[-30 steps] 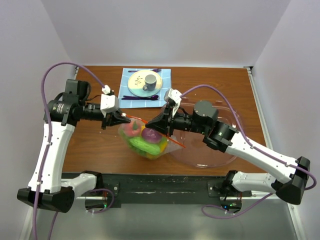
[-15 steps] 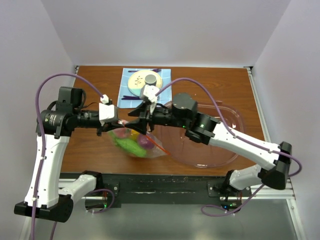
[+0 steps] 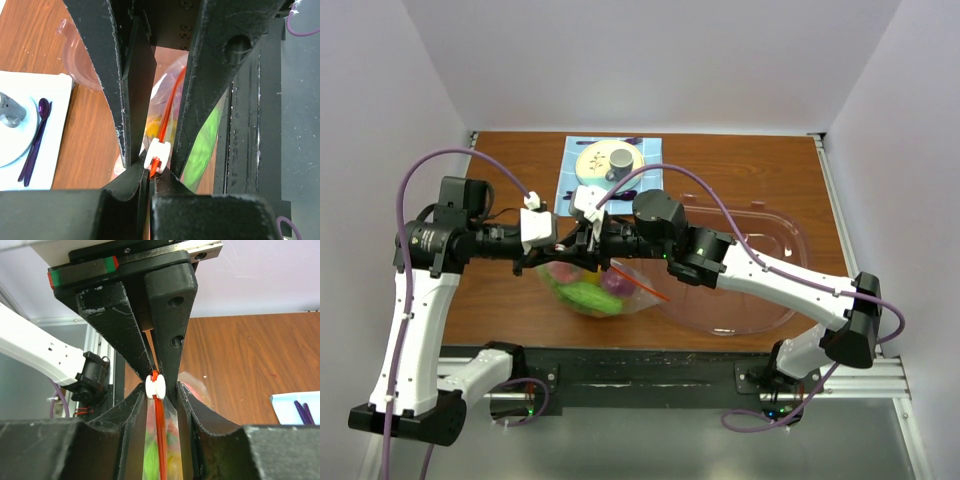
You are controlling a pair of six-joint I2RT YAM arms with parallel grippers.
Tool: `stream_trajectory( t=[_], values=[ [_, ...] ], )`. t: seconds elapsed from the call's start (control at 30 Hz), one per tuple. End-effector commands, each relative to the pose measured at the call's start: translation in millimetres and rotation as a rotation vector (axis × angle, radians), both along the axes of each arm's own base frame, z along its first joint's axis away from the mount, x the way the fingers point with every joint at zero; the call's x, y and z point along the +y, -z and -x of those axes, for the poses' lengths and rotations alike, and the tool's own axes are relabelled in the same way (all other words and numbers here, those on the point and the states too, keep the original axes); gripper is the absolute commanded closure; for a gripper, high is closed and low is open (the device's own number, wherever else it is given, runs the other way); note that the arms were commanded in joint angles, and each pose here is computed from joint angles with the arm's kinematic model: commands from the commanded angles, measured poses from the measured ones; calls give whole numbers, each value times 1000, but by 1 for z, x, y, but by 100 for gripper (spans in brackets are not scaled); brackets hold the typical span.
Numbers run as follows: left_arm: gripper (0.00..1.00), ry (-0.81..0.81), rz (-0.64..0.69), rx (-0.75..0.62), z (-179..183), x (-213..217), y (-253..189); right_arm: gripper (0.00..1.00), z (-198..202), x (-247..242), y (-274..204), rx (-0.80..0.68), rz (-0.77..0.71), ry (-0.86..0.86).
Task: Open the zip-top bag and remove the fake food
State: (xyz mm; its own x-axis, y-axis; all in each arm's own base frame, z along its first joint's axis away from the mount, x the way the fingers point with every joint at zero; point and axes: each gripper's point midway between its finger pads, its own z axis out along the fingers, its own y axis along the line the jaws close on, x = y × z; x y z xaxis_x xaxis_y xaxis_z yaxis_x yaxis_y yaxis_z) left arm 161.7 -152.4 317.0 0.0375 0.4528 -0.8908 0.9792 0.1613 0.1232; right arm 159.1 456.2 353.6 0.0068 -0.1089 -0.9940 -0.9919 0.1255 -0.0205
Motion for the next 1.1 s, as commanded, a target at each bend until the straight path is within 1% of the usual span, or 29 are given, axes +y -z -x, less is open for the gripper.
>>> stream_trajectory(
  t=[0.0, 0.33, 0.4, 0.47, 0.53, 0.57, 0.6, 0.67, 0.73, 0.83, 0.9, 1.07],
  values=[
    [99, 17, 36, -40, 1, -4, -9, 72, 3, -9, -34, -52, -60, 14],
    [99, 10, 29, -37, 2, -3, -6, 73, 11, -17, -56, -67, -101, -5],
    [99, 10, 29, -35, 3, -3, -6, 70, 12, -19, -58, -67, -106, -7],
    [99, 9, 29, -34, 2, -3, -6, 70, 13, -21, -62, -71, -109, -5],
    [99, 10, 31, -34, 2, -3, -6, 62, 14, -22, -62, -72, -104, -13],
    [99, 11, 32, -32, 2, -3, -6, 57, 16, -22, -62, -71, -98, -24],
    [99, 11, 32, -32, 2, -3, -6, 44, 18, -23, -63, -68, -96, -28],
    [99, 8, 30, -31, 2, -3, -6, 41, 19, -24, -65, -68, -96, -28],
    [99, 9, 30, -34, 2, -3, -7, 41, 16, -25, -65, -70, -92, -15],
    [99, 10, 36, -39, 2, -3, -10, 46, 15, -23, -63, -67, -90, -16],
    [99, 9, 38, -40, 2, -4, -12, 48, 15, -21, -61, -60, -85, -19],
    [99, 8, 38, -50, 2, -3, -14, 48, 12, -16, -52, -51, -65, -13]
  ],
)
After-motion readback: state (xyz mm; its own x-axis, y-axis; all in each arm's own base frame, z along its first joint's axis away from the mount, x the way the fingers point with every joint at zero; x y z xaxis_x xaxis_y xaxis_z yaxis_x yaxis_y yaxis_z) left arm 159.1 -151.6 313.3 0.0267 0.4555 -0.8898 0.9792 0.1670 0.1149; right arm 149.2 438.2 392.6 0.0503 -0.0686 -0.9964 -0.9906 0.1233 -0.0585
